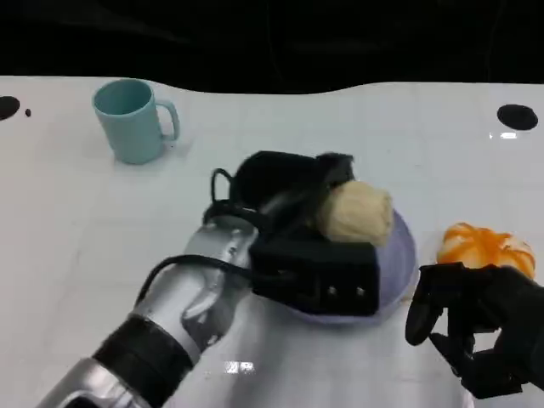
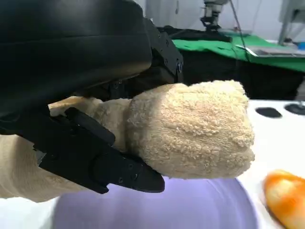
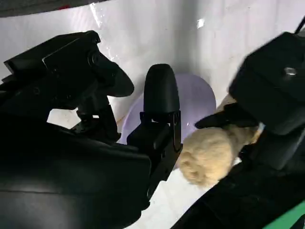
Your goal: Grasp the towel on the left side of the plate with the left hand and place it into the plate.
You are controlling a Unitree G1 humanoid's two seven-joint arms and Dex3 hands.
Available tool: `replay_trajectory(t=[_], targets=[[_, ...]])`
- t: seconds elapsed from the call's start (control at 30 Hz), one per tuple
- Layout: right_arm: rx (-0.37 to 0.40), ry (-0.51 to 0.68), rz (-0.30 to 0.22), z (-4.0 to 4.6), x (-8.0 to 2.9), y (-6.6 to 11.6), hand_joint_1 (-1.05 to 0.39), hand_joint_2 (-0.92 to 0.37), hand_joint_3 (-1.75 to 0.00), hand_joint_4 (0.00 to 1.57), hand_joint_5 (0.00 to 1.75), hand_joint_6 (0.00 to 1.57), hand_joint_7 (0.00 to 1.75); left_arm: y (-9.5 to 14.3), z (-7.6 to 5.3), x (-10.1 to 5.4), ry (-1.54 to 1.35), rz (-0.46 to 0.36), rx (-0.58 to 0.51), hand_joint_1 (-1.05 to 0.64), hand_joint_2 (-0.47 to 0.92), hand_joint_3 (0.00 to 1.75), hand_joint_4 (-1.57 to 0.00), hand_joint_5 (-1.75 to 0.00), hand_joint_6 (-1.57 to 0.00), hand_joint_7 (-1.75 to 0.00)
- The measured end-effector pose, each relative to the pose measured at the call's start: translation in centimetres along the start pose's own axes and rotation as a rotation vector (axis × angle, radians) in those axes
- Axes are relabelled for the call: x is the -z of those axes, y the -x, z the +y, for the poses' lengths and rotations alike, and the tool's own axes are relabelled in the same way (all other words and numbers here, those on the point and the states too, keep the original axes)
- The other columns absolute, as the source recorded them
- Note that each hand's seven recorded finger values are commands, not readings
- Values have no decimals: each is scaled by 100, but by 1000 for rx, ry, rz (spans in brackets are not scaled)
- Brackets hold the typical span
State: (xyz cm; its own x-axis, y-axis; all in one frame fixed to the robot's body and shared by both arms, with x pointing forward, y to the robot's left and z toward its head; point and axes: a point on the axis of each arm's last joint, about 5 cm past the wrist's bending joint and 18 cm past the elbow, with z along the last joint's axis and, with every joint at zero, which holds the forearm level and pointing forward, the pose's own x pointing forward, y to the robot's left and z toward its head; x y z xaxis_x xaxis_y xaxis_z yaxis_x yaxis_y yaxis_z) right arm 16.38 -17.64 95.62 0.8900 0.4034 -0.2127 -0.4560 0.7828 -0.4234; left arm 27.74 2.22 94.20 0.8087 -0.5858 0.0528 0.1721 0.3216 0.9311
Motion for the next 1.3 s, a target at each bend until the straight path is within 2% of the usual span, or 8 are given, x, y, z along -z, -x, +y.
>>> replay_trajectory(t=[0.17,0.23,0.33,0.4,0.9,1.13,1.2,1.3], targets=[[-3,-5,3,6,8,7,3,-58,-107,73,175,69,146,-13,-23,-31,18,-5,74,-28,92,23,-72,-165,-88,-60],[-3,-6,3,7,7,7,2,-58,-107,73,175,69,145,-12,-20,-28,16,-5,90,-39,92,14,-52,-89,-62,-23],[-3,-4,0,6,3,9,2,-58,-107,73,175,69,145,6,-23,5,-14,1,180,-55,92,10,-40,-42,-43,-3],[-3,-3,0,5,3,10,2,-57,-107,73,175,69,145,25,5,27,-37,4,212,-61,92,10,-36,-34,-36,-1],[-5,8,6,0,3,10,2,-57,-107,73,175,69,144,129,254,14,-67,-45,230,-72,92,7,-26,-28,-25,0],[-7,9,6,6,4,4,1,-58,-107,72,175,68,144,336,437,134,146,-48,201,-48,92,16,-49,-42,-49,-10],[-9,9,3,9,0,-3,2,-58,-106,73,175,69,144,396,477,188,198,-32,207,-36,92,23,-71,-63,-74,-17],[-6,5,1,10,0,-11,3,-58,-106,73,175,69,145,613,626,330,373,-11,216,-31,92,26,-76,-77,-85,-15]])
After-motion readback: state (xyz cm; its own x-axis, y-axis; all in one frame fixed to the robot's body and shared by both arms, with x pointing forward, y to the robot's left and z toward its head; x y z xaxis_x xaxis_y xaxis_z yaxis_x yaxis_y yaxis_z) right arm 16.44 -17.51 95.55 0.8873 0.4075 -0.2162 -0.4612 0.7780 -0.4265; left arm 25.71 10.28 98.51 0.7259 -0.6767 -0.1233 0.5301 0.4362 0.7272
